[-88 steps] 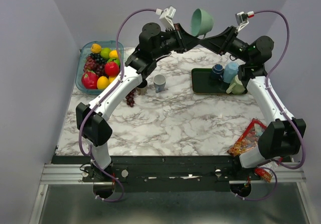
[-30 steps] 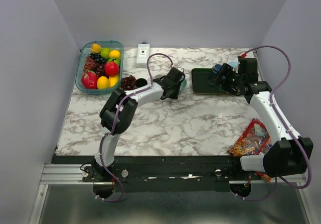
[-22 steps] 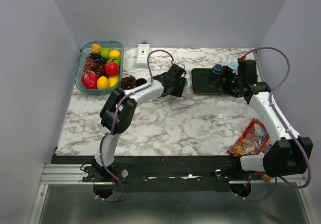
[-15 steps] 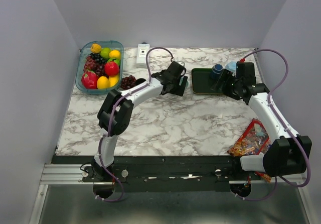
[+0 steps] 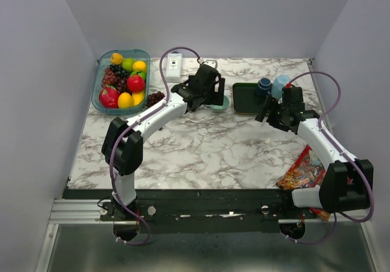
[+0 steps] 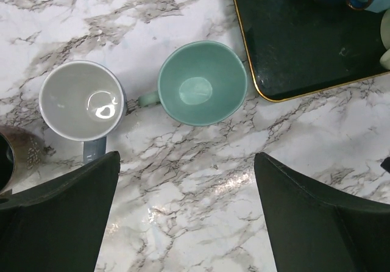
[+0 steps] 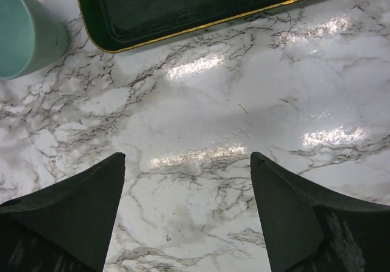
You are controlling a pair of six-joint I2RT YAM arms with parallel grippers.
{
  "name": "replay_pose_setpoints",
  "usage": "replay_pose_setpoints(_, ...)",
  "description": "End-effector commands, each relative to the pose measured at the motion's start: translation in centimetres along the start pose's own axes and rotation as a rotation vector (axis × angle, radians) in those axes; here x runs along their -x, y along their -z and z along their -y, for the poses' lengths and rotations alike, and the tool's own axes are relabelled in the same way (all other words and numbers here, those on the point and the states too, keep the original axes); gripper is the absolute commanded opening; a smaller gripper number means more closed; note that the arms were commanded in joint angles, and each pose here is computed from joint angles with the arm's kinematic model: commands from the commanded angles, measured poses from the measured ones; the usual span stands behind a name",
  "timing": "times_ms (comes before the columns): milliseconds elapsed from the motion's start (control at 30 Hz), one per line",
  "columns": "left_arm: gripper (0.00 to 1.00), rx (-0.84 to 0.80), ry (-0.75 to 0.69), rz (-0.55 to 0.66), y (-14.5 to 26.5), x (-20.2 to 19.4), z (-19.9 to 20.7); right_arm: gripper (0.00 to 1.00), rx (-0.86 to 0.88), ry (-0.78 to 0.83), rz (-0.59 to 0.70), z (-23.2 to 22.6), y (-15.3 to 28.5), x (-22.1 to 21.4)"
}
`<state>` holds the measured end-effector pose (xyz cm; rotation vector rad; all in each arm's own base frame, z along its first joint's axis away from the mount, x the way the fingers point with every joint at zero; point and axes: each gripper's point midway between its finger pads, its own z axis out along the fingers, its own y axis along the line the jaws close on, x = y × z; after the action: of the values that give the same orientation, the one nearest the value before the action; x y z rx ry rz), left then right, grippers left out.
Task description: Turn the mug right side up
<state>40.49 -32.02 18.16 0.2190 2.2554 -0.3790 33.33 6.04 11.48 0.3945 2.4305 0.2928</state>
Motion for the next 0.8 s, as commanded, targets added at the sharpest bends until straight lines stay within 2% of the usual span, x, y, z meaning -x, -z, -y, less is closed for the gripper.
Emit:
replay_pose_setpoints(0, 0.99, 0.072, 0.071, 0.015, -0.1, 0.9, -0.3, 0.90, 0.055, -0.014, 0.022, -0.9, -0.3, 0.1)
replay_pose_setpoints(400, 0.99, 0.068, 0.070, 0.077, -1.9, 5.0, 2.0, 0.90, 0.042, -0.005, 0.037, -0.6, 0.0, 0.5)
replay_pose_setpoints(600, 0.99, -0.022, -0.052, 0.209, -3.6, 9.8, 4.5, 0.91, 0.018, 0.005, 0.089, -0.2, 0.5, 1.4)
replay_pose_setpoints(767, 0.99, -0.129, -0.066, 0.372, -3.4, 15.0, 5.8, 0.91, 0.027, 0.016, 0.103, -1.0, 1.1, 2.9)
